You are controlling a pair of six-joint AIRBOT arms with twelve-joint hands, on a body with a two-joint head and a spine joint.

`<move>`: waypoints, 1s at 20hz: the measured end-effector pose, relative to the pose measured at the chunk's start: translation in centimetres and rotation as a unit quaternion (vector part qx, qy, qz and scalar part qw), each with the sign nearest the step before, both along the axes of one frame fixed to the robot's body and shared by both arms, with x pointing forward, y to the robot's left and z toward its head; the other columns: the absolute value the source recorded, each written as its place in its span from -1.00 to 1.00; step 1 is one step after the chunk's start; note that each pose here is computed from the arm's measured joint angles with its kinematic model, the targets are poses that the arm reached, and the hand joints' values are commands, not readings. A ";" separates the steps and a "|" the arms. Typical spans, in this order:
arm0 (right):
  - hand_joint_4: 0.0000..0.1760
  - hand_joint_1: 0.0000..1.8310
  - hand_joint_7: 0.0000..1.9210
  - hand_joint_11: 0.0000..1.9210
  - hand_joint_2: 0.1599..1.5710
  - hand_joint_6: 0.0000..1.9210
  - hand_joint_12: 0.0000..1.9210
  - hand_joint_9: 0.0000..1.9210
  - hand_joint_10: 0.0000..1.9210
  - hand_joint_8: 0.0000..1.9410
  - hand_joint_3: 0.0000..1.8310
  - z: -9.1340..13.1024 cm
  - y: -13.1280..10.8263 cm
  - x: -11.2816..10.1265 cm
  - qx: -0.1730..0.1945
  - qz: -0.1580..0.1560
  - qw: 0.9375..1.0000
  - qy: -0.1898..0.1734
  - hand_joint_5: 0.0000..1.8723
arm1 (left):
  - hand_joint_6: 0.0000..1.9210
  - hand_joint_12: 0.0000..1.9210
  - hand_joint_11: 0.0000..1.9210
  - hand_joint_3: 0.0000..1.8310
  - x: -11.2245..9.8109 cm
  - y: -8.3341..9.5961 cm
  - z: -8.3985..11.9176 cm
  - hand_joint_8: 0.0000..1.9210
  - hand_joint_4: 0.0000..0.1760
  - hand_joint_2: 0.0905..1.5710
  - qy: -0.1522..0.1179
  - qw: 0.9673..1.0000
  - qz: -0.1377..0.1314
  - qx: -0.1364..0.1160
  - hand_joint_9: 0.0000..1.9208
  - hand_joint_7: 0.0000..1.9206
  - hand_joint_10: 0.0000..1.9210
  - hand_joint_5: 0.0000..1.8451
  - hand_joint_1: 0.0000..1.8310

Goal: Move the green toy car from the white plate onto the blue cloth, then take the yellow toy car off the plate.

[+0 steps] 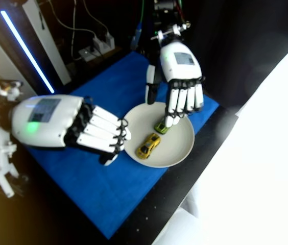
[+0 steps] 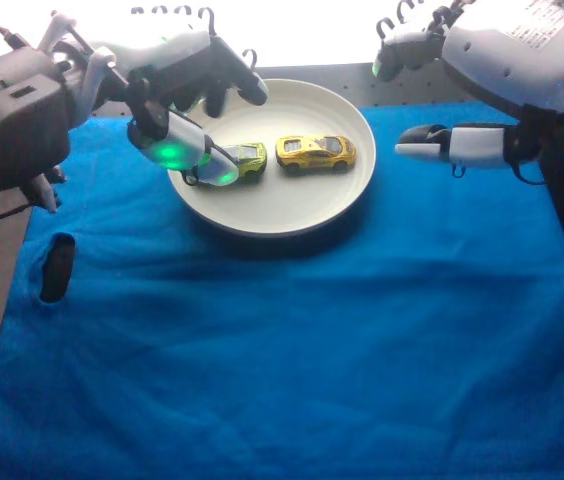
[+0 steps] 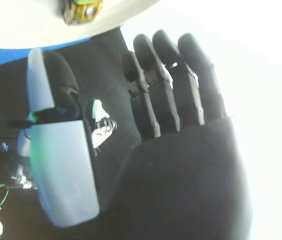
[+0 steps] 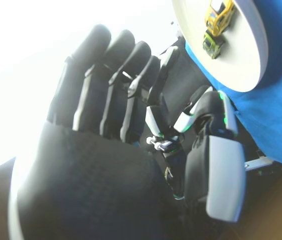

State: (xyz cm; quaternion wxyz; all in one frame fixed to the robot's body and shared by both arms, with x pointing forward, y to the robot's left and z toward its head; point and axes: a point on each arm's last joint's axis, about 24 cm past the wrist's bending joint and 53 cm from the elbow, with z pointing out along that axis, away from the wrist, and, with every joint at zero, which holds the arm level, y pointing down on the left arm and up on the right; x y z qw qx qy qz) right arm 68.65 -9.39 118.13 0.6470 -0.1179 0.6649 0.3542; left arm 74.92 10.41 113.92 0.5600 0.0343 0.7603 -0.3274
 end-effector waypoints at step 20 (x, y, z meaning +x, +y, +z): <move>-1.00 -0.17 -0.40 -0.59 0.34 -0.22 0.95 -0.45 0.63 0.40 -1.00 0.1 0.4 -0.4 0.000 0.007 1.000 -0.003 -0.37 | -1.00 0.65 -0.87 -1.00 2.4 -0.4 -3.6 -0.41 -1.00 0.17 0.049 0.998 0.028 0.013 -0.58 -0.44 -0.03 -0.23 0.24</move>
